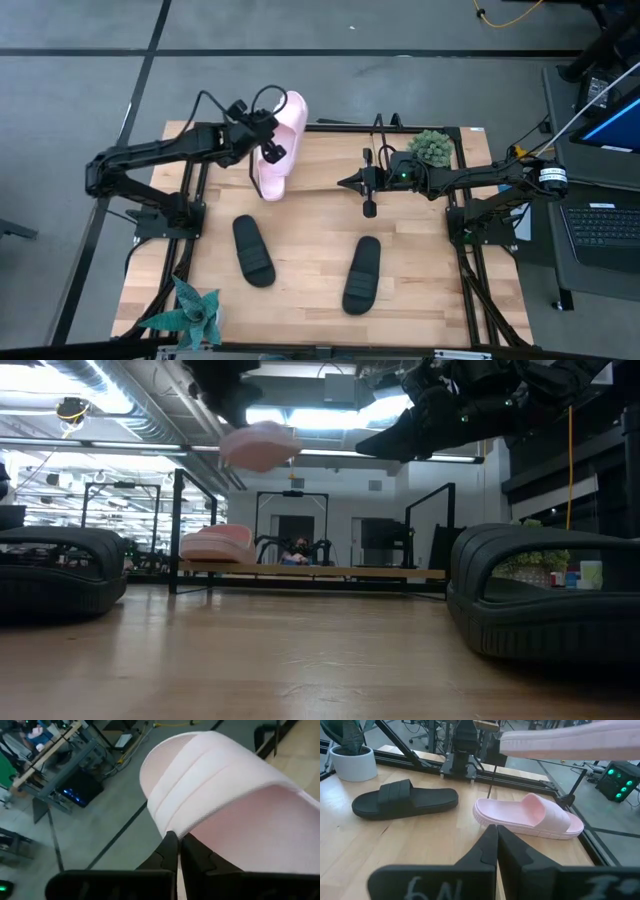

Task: Pick and place slides into the shelf
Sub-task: Put the pink slide on the shelf

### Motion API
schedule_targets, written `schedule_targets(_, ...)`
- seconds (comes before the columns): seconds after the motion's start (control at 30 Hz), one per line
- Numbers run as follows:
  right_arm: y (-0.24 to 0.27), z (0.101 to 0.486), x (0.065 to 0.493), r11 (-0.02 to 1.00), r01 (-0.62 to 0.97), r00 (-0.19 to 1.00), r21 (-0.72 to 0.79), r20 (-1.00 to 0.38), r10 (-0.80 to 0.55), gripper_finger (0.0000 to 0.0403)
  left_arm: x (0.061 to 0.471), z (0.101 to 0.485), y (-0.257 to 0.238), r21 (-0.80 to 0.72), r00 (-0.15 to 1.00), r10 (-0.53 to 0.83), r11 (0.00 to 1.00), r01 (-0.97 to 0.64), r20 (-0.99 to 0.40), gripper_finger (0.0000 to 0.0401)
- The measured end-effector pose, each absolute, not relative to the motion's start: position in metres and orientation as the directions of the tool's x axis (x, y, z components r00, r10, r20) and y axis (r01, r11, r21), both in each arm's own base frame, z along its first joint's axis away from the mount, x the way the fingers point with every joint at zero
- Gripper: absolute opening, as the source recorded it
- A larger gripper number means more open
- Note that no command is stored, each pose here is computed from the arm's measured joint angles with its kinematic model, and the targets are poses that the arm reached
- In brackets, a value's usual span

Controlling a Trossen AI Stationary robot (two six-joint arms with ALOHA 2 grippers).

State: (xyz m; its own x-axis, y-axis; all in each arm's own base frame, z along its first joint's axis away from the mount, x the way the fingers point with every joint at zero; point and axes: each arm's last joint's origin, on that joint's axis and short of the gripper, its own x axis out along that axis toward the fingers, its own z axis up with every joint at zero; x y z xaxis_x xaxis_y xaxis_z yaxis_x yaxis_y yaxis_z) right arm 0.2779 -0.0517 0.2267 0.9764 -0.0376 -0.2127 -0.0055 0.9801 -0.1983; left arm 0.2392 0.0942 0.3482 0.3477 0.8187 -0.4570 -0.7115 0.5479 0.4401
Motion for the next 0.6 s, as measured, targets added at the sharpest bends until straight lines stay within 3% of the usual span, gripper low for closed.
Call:
schedule_targets(0.27,-0.052,0.226,0.278,0.980,-0.007,0.975,-0.199,-0.219,-0.037,0.0007,0.249,0.341,0.097,0.333,0.349,0.813,0.527,-0.782,-0.467,0.0000)
schedule_targets(0.6,-0.052,0.225,0.278,0.975,-0.014,0.973,-0.223,-0.229,-0.038,0.0007,0.275,0.320,0.104,0.319,0.337,0.808,0.521,-0.792,-0.484,0.0000)
